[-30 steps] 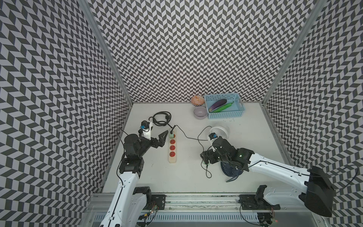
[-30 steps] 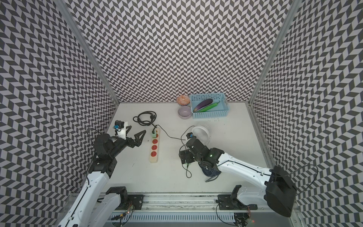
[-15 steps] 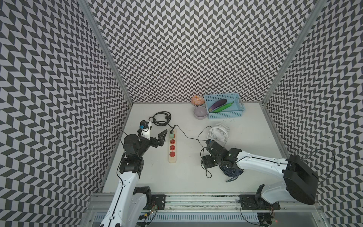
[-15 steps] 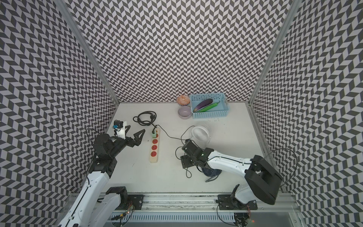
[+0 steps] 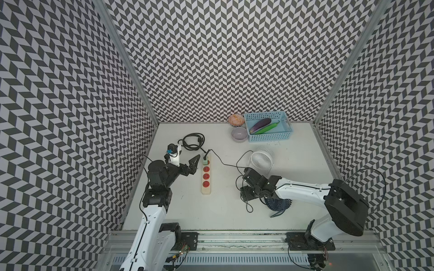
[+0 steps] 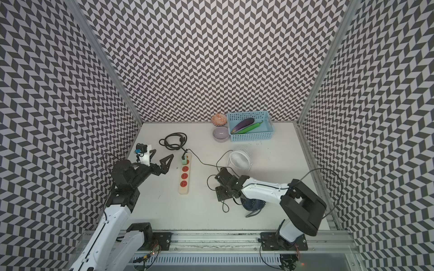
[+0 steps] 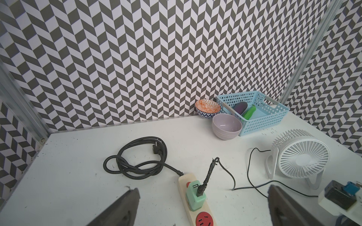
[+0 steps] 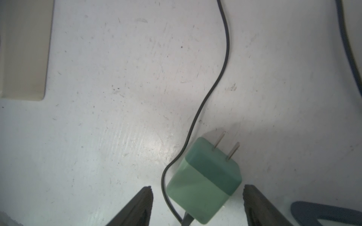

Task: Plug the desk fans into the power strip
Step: Pick up the plug from the center of the board.

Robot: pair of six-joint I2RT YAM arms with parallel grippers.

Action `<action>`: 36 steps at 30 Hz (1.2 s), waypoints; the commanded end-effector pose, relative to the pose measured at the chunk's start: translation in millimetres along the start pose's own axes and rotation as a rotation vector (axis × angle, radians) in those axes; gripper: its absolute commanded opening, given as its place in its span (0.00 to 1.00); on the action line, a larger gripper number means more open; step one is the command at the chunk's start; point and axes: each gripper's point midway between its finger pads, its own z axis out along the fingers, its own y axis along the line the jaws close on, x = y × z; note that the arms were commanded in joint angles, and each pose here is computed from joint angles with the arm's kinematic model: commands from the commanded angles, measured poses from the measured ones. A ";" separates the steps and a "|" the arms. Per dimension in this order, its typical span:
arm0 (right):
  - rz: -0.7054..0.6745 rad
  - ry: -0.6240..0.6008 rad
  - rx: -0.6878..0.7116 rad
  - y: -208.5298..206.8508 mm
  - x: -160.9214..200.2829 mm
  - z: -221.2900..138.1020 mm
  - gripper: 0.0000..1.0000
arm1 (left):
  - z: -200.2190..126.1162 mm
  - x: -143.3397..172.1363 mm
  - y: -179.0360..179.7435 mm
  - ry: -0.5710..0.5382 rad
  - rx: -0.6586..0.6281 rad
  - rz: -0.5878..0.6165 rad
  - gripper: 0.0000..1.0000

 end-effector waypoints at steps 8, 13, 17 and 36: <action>-0.404 -0.135 -0.035 16.4 -60.4 -37.9 0.84 | -3.8 -8.9 -3.2 -0.040 0.014 0.025 1.00; -0.777 -0.165 -0.017 21.6 -67.8 -52.3 0.84 | -5.2 -10.3 -3.1 -0.045 0.012 0.029 1.00; -1.001 -0.200 0.054 15.6 -73.5 -57.4 0.86 | -5.6 -10.5 -3.0 -0.045 0.010 0.033 1.00; -1.488 -0.016 -0.267 32.2 7.5 -18.8 1.00 | -5.2 -9.6 -11.5 -0.047 0.040 0.041 1.00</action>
